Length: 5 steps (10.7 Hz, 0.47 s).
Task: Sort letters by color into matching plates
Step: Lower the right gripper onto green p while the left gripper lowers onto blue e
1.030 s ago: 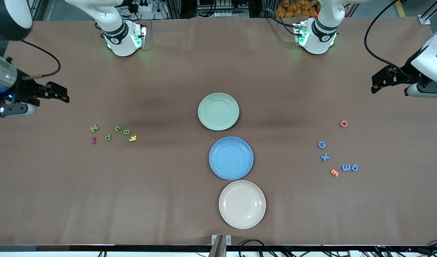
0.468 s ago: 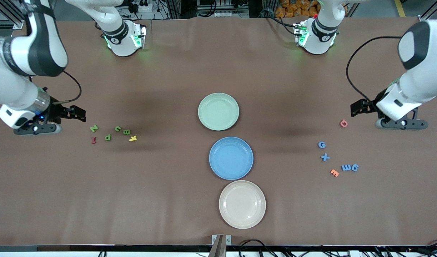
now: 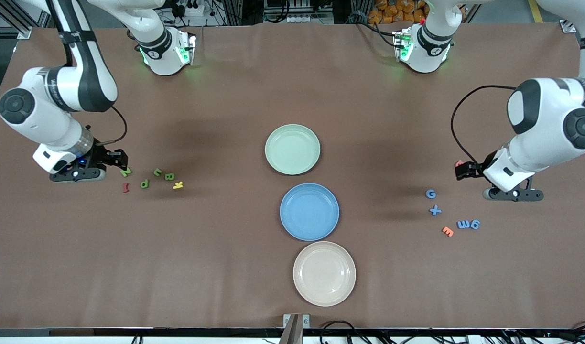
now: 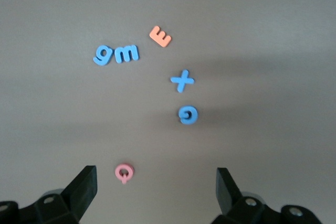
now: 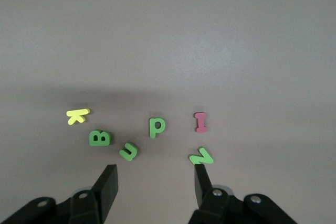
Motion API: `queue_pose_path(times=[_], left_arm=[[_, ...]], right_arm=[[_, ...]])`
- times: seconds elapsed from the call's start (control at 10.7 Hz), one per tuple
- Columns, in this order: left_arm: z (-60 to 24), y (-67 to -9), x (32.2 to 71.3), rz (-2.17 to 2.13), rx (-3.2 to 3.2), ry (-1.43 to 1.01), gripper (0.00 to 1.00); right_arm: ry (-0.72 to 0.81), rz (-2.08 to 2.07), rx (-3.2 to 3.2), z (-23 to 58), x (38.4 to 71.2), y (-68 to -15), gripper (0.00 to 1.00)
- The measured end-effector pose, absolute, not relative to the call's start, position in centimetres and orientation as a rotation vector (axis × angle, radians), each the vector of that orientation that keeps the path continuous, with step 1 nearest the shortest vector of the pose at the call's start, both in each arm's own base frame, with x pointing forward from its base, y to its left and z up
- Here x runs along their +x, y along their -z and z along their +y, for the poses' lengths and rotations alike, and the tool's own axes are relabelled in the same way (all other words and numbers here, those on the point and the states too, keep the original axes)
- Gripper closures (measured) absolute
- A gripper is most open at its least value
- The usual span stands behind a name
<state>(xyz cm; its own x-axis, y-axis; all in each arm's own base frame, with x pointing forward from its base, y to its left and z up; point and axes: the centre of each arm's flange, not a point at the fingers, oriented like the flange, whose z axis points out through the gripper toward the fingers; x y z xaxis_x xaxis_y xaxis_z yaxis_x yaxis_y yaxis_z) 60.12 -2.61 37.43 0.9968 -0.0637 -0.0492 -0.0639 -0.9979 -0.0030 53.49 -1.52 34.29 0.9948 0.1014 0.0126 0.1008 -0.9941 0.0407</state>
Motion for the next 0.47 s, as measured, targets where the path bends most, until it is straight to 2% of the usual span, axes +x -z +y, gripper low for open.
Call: queue_pose_path(times=[0.19, 0.47], left_arm=[[-2.0, -34.9, 61.0, 0.089, -3.133, -0.06, 0.0], [-2.7, -30.7, 61.6, -0.076, -3.135, -0.082, 0.0]], right_arm=[[-0.072, 0.168, 3.096, -1.4, 52.7, -31.2, 0.32], [-0.165, 0.181, 3.099, -1.2, 51.6, -26.0, 0.37]])
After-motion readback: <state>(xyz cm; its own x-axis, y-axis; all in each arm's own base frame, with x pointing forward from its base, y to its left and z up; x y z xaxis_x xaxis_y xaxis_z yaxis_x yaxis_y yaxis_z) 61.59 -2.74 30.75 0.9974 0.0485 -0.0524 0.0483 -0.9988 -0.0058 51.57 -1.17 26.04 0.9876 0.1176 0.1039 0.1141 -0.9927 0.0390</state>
